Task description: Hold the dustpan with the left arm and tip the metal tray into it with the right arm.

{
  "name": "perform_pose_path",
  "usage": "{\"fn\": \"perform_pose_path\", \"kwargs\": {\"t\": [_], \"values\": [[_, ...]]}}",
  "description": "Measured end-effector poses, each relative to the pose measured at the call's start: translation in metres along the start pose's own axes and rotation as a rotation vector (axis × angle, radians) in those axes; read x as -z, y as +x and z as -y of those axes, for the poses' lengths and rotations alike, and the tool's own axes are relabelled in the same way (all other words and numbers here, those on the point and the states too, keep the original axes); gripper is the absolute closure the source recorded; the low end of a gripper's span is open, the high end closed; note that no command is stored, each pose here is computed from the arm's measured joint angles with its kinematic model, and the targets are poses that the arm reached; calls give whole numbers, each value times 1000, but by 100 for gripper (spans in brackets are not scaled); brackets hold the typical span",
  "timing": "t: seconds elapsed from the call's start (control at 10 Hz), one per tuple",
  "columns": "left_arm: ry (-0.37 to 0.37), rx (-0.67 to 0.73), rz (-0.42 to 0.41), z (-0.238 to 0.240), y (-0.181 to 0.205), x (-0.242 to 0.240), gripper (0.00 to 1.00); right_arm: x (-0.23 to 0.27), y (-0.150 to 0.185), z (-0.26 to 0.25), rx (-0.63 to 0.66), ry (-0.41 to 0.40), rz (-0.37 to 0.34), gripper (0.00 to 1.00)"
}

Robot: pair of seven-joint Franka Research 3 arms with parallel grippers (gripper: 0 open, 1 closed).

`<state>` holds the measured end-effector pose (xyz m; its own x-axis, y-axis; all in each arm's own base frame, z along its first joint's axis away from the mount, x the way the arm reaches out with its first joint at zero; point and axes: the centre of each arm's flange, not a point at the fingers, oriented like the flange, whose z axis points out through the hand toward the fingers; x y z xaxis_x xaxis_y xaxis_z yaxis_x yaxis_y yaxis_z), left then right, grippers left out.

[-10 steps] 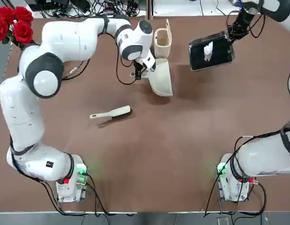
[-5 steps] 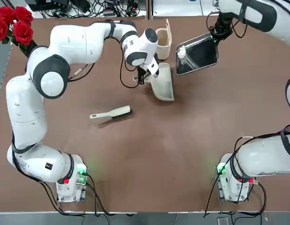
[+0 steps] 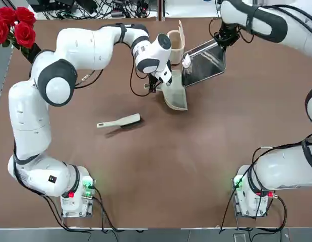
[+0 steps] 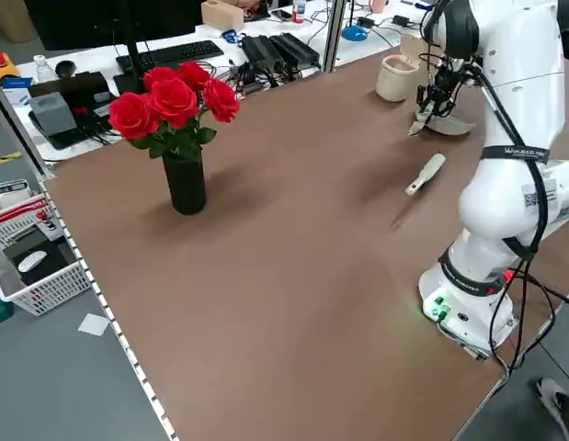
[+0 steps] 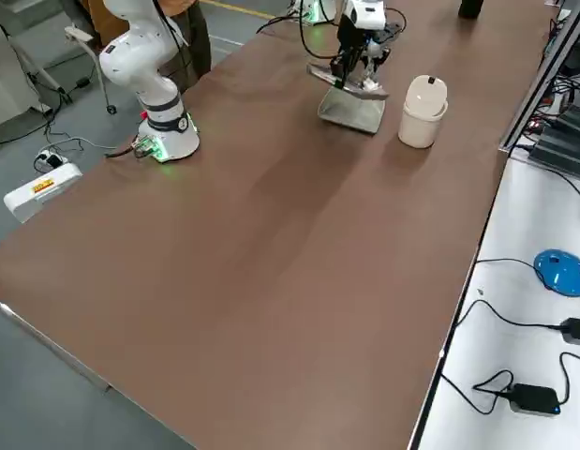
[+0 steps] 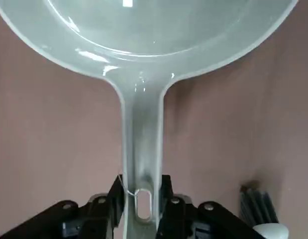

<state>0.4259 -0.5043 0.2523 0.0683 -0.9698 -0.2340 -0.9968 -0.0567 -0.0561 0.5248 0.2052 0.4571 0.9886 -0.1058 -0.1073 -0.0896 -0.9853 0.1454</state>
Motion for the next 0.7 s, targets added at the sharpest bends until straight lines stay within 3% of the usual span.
{"fn": "perform_pose_path", "kwargs": {"t": [0.3, 0.7], "values": [[-1, -8, 6, -4, 3, -4, 67, 2, -26, 36, 48, -101, -26, 95], [0, 1, 13, 1, 0, -8, 67, 24, -75, 95, 71, -240, -137, 95]]}}
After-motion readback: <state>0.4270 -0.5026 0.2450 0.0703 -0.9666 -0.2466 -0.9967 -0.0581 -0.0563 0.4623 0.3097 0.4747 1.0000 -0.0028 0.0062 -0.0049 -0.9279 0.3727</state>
